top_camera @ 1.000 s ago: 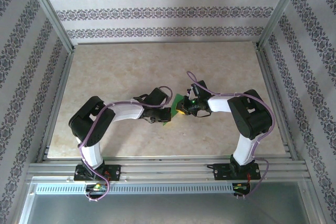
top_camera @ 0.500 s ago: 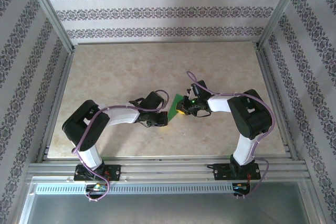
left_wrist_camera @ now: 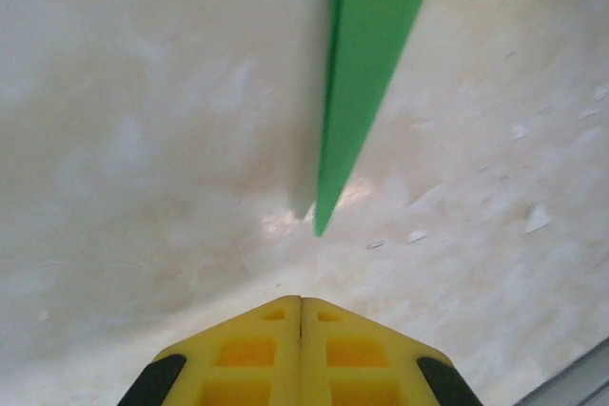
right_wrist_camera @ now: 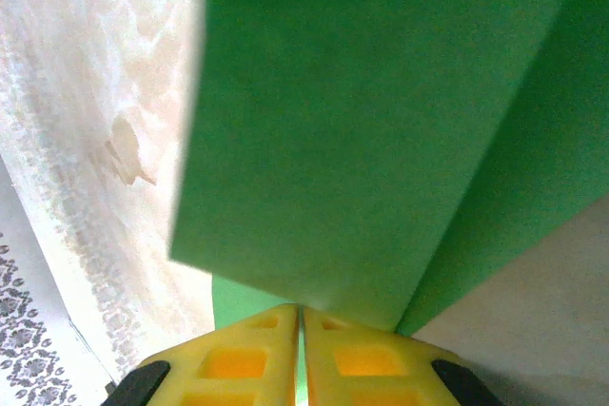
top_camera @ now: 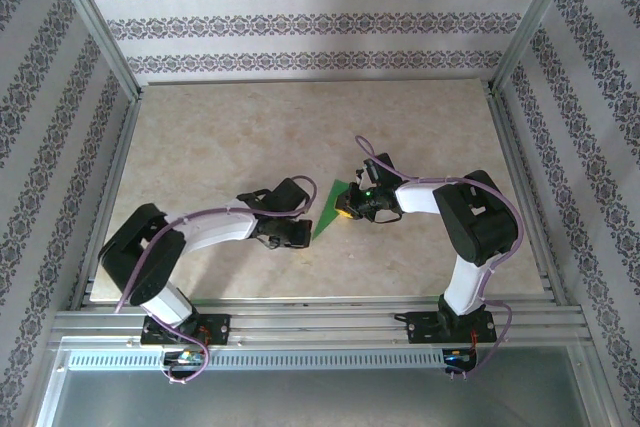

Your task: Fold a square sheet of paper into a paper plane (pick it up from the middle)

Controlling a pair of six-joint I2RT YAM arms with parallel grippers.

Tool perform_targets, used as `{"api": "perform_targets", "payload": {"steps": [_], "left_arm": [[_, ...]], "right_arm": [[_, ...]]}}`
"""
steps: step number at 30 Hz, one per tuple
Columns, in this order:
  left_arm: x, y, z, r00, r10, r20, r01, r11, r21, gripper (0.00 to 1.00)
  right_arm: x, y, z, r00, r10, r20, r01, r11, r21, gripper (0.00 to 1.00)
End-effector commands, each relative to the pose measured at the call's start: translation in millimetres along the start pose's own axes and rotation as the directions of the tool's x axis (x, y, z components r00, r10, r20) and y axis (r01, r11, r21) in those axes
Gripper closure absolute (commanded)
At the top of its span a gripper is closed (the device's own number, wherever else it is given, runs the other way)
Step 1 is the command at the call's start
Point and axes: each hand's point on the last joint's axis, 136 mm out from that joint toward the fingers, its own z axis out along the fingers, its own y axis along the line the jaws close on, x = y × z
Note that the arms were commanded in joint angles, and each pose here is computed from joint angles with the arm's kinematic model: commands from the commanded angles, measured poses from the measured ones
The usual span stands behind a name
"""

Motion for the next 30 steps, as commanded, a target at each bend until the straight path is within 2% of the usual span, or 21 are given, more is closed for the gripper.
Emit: {"api": "perform_targets", "payload": {"steps": [1,5,13,24,30], "left_arm": [[-29.6,-10.7,-15.2,0.988,0.044,0.151,-0.044,0.999,-0.003,0.98],[-53.5,-19.5,-6.7,0.976,0.034,0.217,-0.038,0.999,0.011,0.98],[-78.7,-36.4,28.6,0.974,0.001,0.225,-0.016,0.998,0.069,1.00],[-62.4,-13.0,58.3,0.986,-0.034,0.164,0.032,0.999,0.011,1.00],[-45.2,2.2,64.8,0.994,-0.042,0.105,0.047,0.998,-0.044,1.00]], "right_arm": [[9.1,-38.9,9.2,0.998,0.057,-0.015,-0.054,0.990,0.131,0.85],[8.8,-37.9,9.2,0.998,0.055,-0.015,-0.052,0.990,0.128,0.85],[8.1,-33.0,9.8,0.999,0.046,-0.020,-0.043,0.993,0.108,0.85],[2.6,-9.1,4.8,1.000,-0.016,-0.014,0.016,0.999,0.028,0.85],[-14.7,36.6,-21.4,0.986,-0.153,0.072,0.158,0.984,-0.085,0.85]]}}
